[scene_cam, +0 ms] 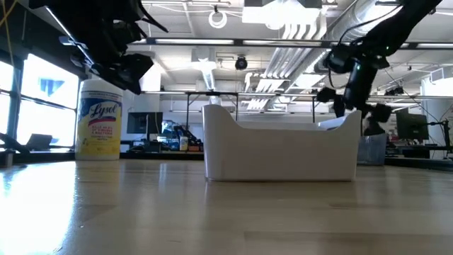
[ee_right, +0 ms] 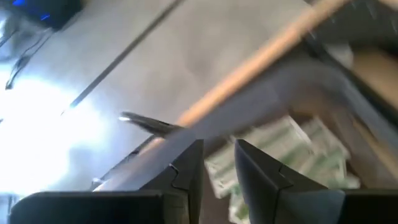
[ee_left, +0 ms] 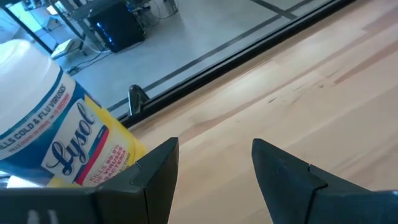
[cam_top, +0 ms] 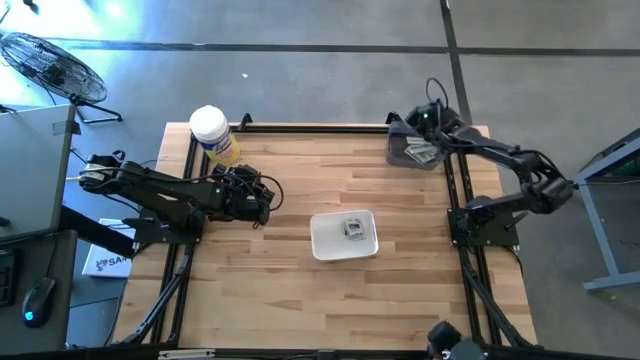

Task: Pick & Place First Aid Supplies
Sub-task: Return to Home Position

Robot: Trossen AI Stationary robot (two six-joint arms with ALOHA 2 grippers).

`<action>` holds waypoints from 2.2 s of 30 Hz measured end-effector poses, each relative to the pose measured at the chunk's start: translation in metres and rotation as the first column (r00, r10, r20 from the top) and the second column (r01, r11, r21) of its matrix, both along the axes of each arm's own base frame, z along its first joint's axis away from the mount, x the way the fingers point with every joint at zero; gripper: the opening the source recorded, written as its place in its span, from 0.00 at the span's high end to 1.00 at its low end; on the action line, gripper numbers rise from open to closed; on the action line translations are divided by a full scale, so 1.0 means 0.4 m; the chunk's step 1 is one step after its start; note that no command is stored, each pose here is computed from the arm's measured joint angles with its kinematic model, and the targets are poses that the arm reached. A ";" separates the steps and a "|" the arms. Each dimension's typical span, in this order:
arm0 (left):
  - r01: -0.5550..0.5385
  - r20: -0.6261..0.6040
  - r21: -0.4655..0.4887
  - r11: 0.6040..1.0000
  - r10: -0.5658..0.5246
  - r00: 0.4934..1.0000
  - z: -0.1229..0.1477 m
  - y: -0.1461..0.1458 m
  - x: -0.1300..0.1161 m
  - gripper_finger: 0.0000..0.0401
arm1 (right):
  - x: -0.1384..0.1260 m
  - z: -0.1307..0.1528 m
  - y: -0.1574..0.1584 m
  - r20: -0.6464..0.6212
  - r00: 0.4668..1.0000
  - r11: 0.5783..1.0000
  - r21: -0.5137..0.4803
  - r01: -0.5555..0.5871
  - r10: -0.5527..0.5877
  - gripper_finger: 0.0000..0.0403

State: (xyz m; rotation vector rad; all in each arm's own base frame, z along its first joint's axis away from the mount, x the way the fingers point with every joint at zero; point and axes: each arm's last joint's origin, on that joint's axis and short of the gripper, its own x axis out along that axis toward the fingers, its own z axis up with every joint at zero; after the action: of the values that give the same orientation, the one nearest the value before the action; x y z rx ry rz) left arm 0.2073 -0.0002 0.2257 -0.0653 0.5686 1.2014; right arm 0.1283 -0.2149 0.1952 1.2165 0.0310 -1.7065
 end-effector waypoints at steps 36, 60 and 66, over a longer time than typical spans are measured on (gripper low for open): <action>0.899 0.294 0.054 0.435 -0.867 0.402 0.062 -0.108 0.221 0.50 | 0.012 0.061 0.516 -0.379 -0.149 -0.328 -0.467 -0.821 0.913 0.99; 0.840 0.377 0.124 0.528 -0.808 0.453 -0.010 0.134 0.195 0.50 | -0.096 -0.005 0.537 -0.609 -0.050 -0.493 -0.587 -0.642 0.792 1.00; 0.776 0.349 0.113 0.621 -0.756 0.554 -0.014 0.164 0.187 0.50 | -0.096 -0.005 0.536 -0.646 -0.043 -0.517 -0.566 -0.643 0.762 1.00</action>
State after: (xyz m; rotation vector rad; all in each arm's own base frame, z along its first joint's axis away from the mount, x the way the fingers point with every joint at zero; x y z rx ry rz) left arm 0.2820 0.0655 0.2202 -0.0734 0.2320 0.2747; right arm 0.0900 -0.0004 0.1933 0.0684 -0.0160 0.0789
